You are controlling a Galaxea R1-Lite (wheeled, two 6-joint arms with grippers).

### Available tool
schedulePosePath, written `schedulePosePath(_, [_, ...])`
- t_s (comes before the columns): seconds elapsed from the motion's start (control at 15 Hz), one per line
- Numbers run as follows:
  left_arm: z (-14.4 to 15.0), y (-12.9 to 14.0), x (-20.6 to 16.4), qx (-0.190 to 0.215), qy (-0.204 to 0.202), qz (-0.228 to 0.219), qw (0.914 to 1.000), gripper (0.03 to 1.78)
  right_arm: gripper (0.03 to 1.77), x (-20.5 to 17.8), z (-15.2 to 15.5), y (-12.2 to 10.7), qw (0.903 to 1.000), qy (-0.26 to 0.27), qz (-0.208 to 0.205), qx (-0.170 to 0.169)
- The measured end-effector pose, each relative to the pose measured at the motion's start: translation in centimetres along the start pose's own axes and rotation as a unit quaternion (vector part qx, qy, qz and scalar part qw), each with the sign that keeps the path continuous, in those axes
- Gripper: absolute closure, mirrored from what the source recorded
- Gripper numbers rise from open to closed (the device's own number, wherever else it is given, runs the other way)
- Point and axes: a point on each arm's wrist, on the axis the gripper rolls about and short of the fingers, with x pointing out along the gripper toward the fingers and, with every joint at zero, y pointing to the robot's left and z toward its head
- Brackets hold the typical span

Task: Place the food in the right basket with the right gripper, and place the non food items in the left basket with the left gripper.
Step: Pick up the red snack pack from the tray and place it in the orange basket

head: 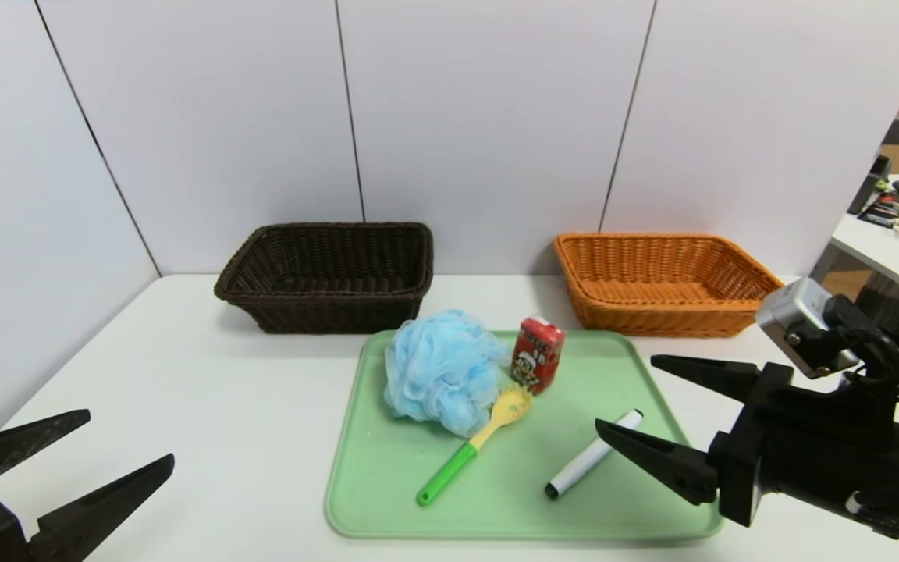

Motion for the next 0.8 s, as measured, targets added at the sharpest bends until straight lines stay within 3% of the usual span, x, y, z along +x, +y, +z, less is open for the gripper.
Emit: schedulePosePath(0.8, [0.1, 0.1, 0.4, -0.001, -0.003, 0.0, 1.0, 0.12, 0.1, 7.6, -2.5, -4.2, 0.9979, -0.011, -0.056, -0.032])
